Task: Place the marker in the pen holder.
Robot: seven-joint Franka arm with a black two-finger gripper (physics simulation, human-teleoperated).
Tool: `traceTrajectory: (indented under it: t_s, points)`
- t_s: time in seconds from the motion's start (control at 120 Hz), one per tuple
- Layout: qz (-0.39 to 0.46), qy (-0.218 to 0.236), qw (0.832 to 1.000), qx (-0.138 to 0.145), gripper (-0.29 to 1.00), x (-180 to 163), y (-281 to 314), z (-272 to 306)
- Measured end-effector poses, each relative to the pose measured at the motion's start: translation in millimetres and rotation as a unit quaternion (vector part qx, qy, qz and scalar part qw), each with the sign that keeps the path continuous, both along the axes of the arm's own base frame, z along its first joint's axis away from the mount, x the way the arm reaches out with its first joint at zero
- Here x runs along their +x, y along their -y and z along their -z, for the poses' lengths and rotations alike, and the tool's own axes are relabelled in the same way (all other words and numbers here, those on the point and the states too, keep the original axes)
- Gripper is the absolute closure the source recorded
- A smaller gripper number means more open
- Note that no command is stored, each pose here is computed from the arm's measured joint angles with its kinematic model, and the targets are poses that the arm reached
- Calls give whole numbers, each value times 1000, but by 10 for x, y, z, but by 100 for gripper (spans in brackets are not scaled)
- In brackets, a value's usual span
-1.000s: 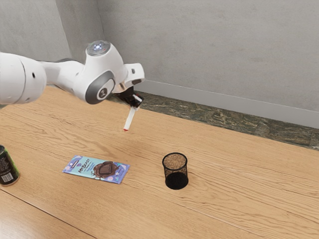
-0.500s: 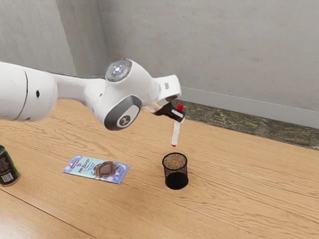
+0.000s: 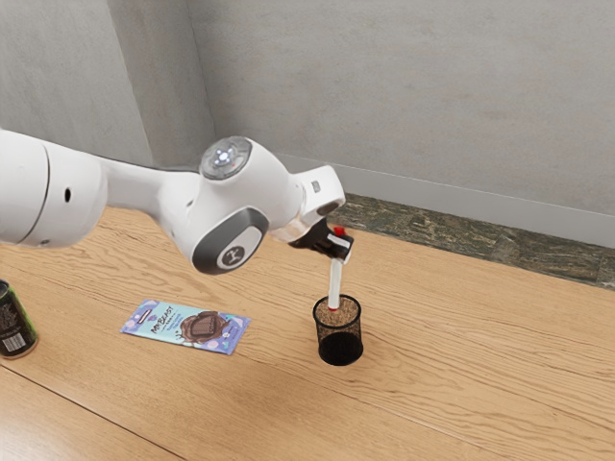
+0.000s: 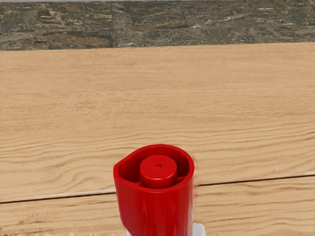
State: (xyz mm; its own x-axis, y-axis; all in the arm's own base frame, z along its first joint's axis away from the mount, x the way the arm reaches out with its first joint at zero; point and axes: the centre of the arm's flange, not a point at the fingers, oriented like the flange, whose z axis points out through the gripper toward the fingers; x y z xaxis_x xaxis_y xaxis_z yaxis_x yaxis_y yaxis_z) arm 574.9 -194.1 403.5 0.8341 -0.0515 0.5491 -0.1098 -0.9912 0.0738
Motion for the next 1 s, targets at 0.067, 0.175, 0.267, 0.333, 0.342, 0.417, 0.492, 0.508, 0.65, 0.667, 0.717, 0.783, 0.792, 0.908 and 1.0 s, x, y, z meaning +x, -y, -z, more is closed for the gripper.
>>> traceTrajectory:
  t_s: [0.067, 0.175, 0.267, 0.333, 0.342, 0.417, 0.492, 0.508, 0.65, 0.667, 0.717, 0.783, 0.792, 0.908, 1.0]
  points:
    - [-6, -3, 1000, -3, 56, 0, -2, 9]
    - [-14, -7, 1000, -6, 34, 4, -21, 17]
    - [-45, -10, 999, -6, 22, 104, -295, -48]
    - [-75, 10, 997, -8, 16, 335, -540, -532]
    - [-78, 12, 997, -8, 16, 368, -563, -618]
    - [-105, 10, 994, 0, 11, 570, -719, -1419]
    - [-125, -35, 991, 20, 8, 528, -964, -1776]
    - [-127, -46, 990, 25, 7, 506, -1014, -1820]
    - [-146, -132, 979, 46, 4, 288, -1388, -2189]
    - [-148, -142, 978, 46, 3, 258, -1442, -2204]
    - [-156, -170, 972, 47, 3, 186, -1614, -2204]
    - [-165, -200, 965, 48, 2, 101, -1835, -2182]
    - [-166, -203, 964, 48, 2, 92, -1861, -2176]
    - [-176, -242, 953, 50, 1, -11, -2180, -2075]
    - [-179, -262, 947, 50, 1, -76, -2369, -2016]
